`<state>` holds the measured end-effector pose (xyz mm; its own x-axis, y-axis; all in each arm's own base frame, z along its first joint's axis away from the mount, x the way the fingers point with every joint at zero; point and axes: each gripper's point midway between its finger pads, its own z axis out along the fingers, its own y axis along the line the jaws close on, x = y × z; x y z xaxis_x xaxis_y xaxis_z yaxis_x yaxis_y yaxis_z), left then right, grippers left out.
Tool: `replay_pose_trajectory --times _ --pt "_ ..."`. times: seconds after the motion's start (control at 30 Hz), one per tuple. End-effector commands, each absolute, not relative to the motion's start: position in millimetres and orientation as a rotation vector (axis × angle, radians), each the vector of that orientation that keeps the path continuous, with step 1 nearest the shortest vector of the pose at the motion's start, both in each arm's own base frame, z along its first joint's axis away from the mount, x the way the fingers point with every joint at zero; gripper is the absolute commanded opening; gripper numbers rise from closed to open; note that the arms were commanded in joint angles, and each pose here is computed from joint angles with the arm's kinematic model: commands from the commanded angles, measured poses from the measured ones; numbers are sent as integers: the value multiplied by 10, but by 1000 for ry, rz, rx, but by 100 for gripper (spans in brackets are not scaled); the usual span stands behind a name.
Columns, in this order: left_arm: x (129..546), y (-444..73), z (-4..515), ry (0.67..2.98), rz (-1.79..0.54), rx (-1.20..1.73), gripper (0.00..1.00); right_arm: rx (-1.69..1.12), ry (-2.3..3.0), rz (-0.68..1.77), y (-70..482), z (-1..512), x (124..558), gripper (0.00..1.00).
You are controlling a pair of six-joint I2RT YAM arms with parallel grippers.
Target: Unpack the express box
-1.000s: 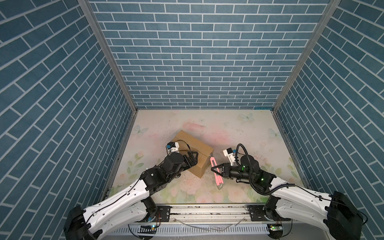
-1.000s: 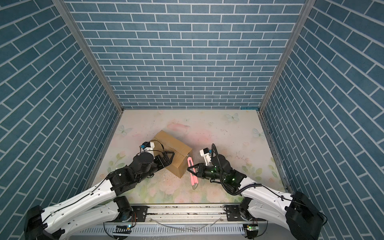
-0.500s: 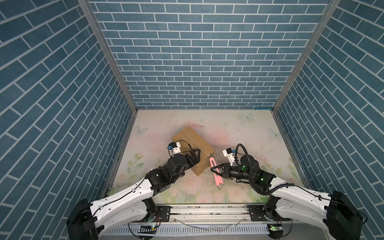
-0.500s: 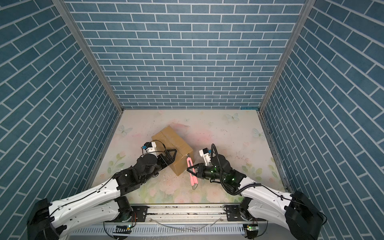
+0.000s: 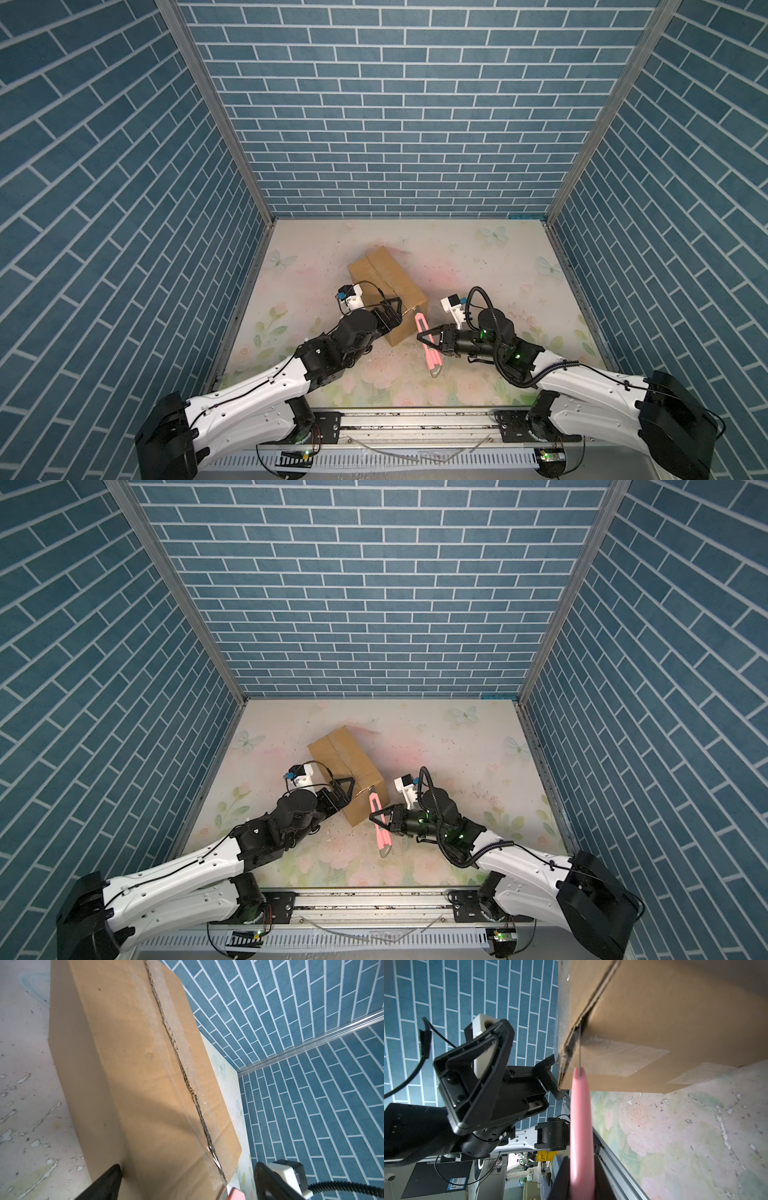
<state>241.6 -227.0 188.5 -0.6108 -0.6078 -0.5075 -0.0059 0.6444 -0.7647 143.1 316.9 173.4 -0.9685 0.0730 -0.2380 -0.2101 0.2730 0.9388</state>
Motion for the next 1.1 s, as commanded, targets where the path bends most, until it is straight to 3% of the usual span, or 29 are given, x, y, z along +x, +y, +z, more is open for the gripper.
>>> replay_pose_trajectory --times 0.0,1.07 --pt "2408 -2344 1904 2044 -992 -464 100 -203 2226 1873 3273 2021 1377 0" --pt "2434 -2446 1842 2052 -986 -451 100 -226 2188 1928 3270 2151 1326 0"
